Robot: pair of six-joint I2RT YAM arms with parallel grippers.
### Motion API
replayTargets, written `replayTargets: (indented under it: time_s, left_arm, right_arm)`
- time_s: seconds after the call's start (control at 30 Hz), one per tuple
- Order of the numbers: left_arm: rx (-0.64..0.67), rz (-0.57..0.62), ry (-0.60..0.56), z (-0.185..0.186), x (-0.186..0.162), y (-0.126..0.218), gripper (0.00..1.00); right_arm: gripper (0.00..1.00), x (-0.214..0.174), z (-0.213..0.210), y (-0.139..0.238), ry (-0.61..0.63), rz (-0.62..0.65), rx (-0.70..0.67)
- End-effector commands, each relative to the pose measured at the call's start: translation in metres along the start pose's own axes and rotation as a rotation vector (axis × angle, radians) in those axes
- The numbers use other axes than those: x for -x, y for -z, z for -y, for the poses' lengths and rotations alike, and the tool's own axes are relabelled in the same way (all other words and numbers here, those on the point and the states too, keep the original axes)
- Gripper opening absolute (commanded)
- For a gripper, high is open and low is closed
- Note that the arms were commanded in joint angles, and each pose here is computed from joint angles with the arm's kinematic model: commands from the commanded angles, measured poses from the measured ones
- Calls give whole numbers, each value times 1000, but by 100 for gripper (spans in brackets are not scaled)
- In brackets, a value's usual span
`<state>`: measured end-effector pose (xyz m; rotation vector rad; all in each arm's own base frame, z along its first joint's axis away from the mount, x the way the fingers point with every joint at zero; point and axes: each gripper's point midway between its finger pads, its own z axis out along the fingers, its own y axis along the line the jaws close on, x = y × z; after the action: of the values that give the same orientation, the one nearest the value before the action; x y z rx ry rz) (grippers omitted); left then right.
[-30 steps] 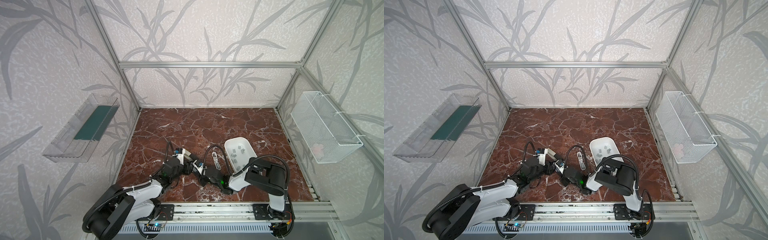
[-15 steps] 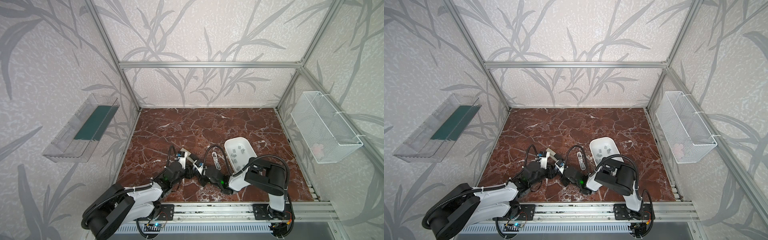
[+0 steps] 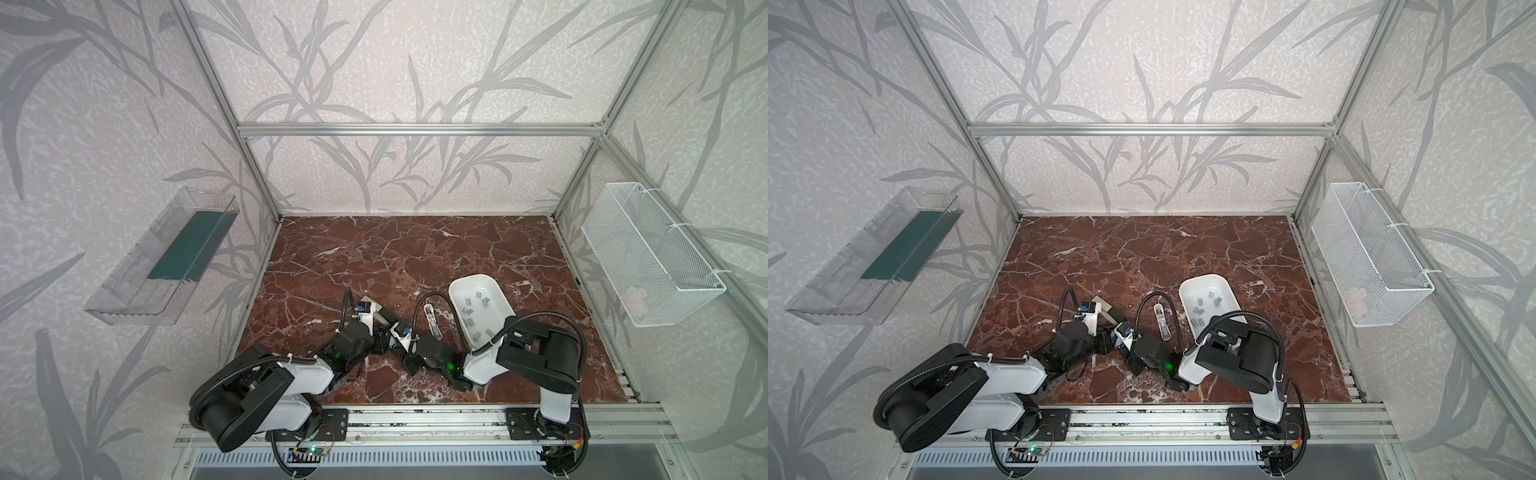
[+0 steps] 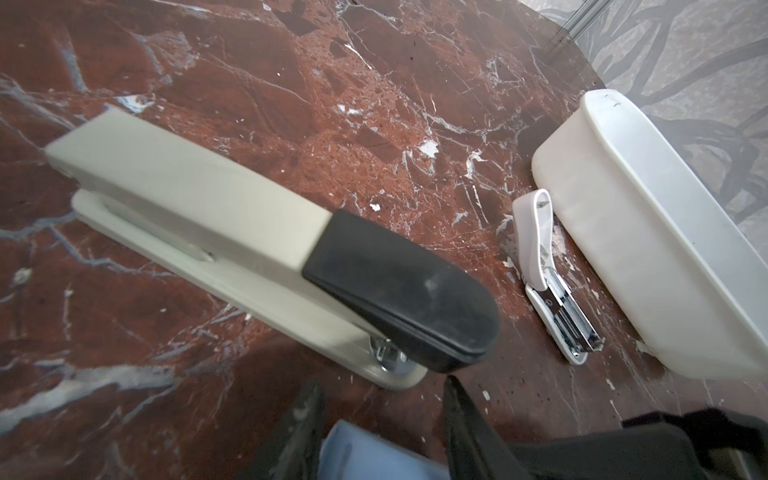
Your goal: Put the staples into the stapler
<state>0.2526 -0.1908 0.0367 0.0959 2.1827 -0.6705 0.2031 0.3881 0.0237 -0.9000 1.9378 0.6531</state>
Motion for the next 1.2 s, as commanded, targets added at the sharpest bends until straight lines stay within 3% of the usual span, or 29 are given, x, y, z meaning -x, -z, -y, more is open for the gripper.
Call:
replayTargets:
  time_s: [0.0, 0.2, 0.43, 0.6, 1.17]
  left_arm:
    - [44, -59, -30, -10, -18, -6, 46]
    - [54, -54, -36, -10, -16, -11, 47]
    - [82, -48, -47, -15, -15, -11, 45]
    - [123, -40, -55, -21, -12, -6, 43]
    - [121, -45, -65, -22, -14, -6, 35]
  right_arm:
    - [41, 13, 2, 10, 8, 33, -8]
    - [41, 28, -1, 20, 5, 78, 8]
    - [29, 47, -4, 17, 3, 100, 11]
    - [25, 46, -6, 6, 4, 92, 9]
    - [23, 41, -5, -13, 0, 47, 0]
